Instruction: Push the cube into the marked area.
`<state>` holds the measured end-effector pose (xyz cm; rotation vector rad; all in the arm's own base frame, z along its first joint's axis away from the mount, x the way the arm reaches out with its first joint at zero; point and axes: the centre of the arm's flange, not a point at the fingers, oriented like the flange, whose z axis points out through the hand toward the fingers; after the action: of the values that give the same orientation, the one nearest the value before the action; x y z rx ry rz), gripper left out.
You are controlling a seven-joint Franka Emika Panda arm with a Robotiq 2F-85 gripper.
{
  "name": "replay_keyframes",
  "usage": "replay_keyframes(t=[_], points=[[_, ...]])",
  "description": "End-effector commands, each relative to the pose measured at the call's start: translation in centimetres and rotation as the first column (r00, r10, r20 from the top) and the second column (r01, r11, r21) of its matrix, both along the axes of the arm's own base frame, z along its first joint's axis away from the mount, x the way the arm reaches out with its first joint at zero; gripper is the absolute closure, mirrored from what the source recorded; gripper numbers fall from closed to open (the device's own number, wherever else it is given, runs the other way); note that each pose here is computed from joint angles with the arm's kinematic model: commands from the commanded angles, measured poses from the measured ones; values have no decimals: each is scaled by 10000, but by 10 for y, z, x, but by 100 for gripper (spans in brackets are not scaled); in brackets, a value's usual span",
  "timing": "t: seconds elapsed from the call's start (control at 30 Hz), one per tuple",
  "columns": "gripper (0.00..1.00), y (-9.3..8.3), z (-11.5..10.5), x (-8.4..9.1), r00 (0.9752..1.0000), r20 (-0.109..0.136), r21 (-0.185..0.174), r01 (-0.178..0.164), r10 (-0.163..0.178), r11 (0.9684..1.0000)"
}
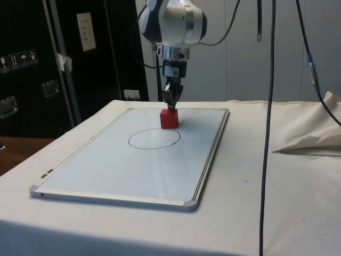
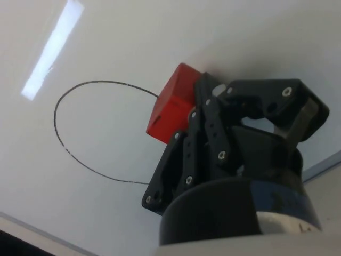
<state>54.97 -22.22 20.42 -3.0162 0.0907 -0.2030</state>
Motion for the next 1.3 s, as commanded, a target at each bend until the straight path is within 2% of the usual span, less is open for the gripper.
replay_keyframes(t=[0.0,0.03,0.07,0.1,0.2,0.3,0.33,0.37,0.57,0.6,0.63,0.7,0.83,0.87,0.9,1.13,1.17,1.2,1.27], points=[[100,5,3,-1,9998,175,48,49,-50,10000],[100,9,3,-1,9998,197,116,71,-73,9999],[100,6,2,0,10000,70,109,19,-20,9999],[100,10,3,-2,9997,205,146,100,-103,9998],[100,16,3,-4,9997,187,217,133,-137,9997],[100,24,2,-7,9998,122,292,140,-143,9995],[100,22,1,-6,10000,28,357,85,-86,9993],[100,26,2,-9,9998,114,328,136,-140,9994],[100,39,3,-15,9998,120,614,148,-156,9980],[100,37,1,-15,10000,-14,648,98,-97,9978],[100,41,3,-16,9998,117,674,157,-165,9976],[100,44,4,-16,9998,139,780,158,-169,9968],[100,54,4,-16,9997,135,957,169,-183,9953],[100,50,3,-16,9999,52,945,113,-118,9955],[100,57,4,-16,9998,138,983,160,-175,9950],[100,75,7,-15,9997,169,1224,153,-175,9924],[100,71,6,-14,9999,71,1256,88,-98,9920],[100,77,7,-15,9997,162,1252,153,-175,9920],[100,84,8,-15,9997,175,1346,149,-174,9908]])
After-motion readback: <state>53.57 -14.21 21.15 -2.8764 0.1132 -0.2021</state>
